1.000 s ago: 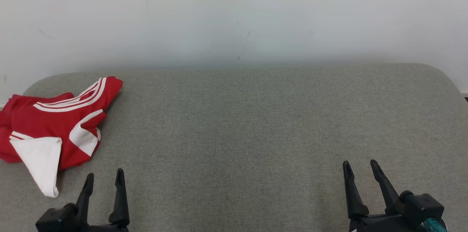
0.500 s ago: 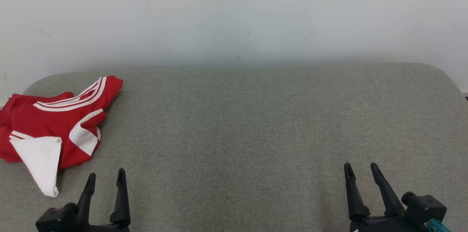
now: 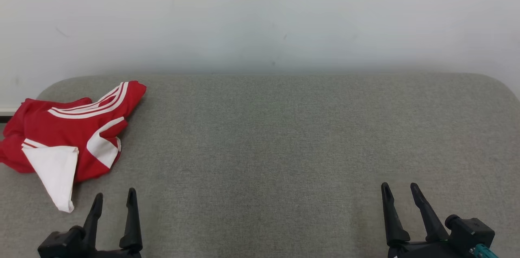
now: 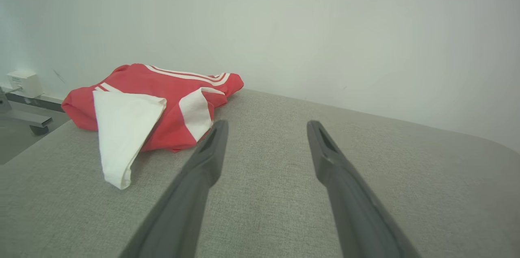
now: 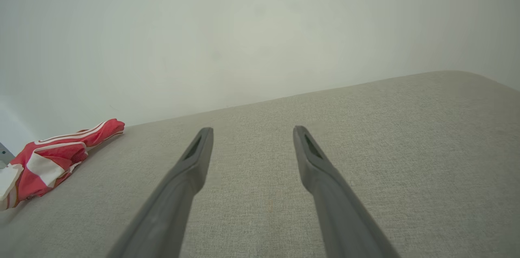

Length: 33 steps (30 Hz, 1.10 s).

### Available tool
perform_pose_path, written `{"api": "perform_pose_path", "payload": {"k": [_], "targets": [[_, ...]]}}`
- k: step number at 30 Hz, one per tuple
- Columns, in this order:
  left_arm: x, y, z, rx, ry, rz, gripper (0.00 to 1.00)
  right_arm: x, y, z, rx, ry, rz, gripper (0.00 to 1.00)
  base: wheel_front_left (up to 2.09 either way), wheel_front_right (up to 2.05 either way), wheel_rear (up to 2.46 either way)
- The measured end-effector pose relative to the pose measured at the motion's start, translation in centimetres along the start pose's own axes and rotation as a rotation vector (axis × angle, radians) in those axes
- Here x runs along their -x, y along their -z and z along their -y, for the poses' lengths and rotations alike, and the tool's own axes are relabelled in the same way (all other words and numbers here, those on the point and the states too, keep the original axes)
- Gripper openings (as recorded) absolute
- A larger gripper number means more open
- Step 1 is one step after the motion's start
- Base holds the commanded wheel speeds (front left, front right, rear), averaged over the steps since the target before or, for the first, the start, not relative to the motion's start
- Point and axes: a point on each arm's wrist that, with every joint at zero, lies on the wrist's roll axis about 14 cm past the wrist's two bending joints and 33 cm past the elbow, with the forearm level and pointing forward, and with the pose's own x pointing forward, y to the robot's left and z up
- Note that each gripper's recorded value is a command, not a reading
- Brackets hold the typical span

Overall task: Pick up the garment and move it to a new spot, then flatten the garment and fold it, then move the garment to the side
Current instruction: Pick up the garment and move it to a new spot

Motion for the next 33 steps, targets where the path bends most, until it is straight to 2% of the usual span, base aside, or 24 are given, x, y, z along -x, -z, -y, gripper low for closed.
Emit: {"api": "perform_pose_path", "payload": {"k": [12, 33], "targets": [[2.1, -0.6, -4.1, -0.032, -0.126, 0.011, 1.0, -1.5, 1.7, -3.5, -0.017, -0.109, -0.045, 1.0, 0.0, 0.0, 0.0], [8.3, -2.2, -11.4, -0.075, -0.379, 0.045, 1.0, -3.5, 5.0, -11.1, -0.036, -0.336, -0.141, 1.0, 0.0, 0.0, 0.0]]}}
